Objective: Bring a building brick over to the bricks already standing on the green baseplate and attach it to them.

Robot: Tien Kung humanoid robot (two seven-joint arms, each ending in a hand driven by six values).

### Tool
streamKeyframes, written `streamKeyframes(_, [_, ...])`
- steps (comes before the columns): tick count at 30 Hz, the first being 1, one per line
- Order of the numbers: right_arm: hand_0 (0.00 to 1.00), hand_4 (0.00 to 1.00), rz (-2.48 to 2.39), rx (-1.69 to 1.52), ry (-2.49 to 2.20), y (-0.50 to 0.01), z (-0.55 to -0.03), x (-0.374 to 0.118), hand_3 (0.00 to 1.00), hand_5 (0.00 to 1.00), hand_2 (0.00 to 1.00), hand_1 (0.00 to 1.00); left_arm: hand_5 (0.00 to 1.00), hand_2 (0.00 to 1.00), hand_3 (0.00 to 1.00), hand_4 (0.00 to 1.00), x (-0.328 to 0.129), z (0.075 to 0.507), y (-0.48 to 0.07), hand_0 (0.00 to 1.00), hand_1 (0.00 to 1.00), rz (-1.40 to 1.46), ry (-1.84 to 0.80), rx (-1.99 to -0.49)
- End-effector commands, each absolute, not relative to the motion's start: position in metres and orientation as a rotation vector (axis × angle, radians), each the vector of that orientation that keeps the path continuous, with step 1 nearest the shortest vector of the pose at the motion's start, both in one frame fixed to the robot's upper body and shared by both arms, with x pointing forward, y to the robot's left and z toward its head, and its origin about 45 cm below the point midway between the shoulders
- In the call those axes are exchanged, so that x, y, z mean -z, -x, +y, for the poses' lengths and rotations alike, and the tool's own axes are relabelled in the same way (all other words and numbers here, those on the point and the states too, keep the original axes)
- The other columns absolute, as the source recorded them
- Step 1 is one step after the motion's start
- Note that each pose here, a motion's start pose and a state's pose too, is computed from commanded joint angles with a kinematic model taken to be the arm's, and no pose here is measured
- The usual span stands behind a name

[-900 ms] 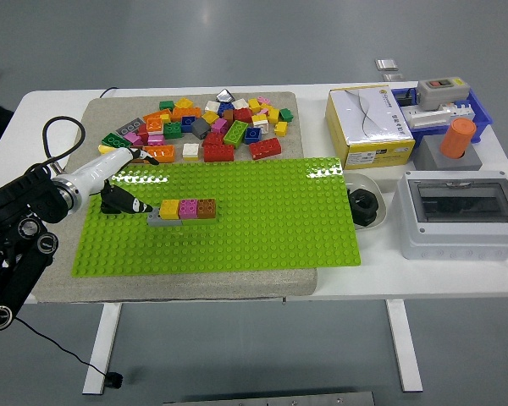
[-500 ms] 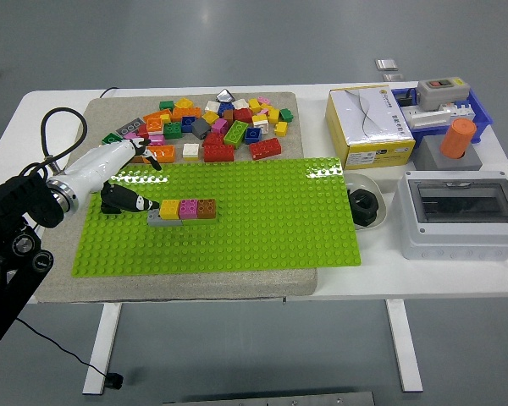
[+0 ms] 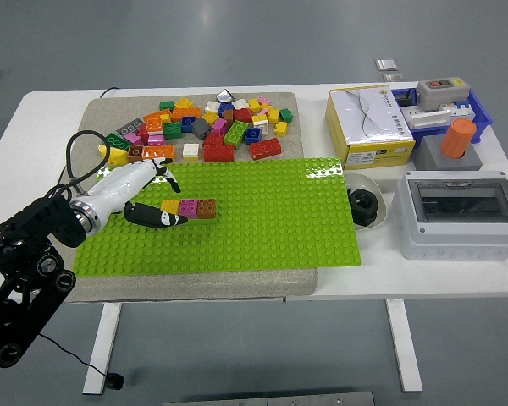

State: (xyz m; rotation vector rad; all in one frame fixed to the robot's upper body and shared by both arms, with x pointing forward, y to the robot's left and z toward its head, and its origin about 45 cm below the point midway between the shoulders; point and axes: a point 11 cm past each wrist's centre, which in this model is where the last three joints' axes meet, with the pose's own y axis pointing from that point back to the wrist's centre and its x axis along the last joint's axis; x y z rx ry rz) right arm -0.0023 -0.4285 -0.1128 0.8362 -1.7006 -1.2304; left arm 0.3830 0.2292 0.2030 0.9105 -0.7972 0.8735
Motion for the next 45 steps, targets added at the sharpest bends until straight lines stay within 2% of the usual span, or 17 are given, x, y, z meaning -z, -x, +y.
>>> streamKeyframes(8, [0.639, 0.785, -1.697, 1.230, -0.839, 0.002, -0.428, 0.113, 0.761, 0.943, 0.683, 0.566, 0.377, 0.998, 0.560, 0.868, -0.185, 0.234, -0.386, 0.998, 0.998, -0.780, -0.931, -0.889])
streamKeyframes(45, [0.639, 0.783, -1.696, 1.232, -0.843, 0.001, -0.425, 0.114, 0.759, 0.941, 0.686, 0.566, 0.329, 0.998, 0.558, 0.833, -0.159, 0.245, -0.386, 0.998, 0.998, -0.724, -0.987, -0.893])
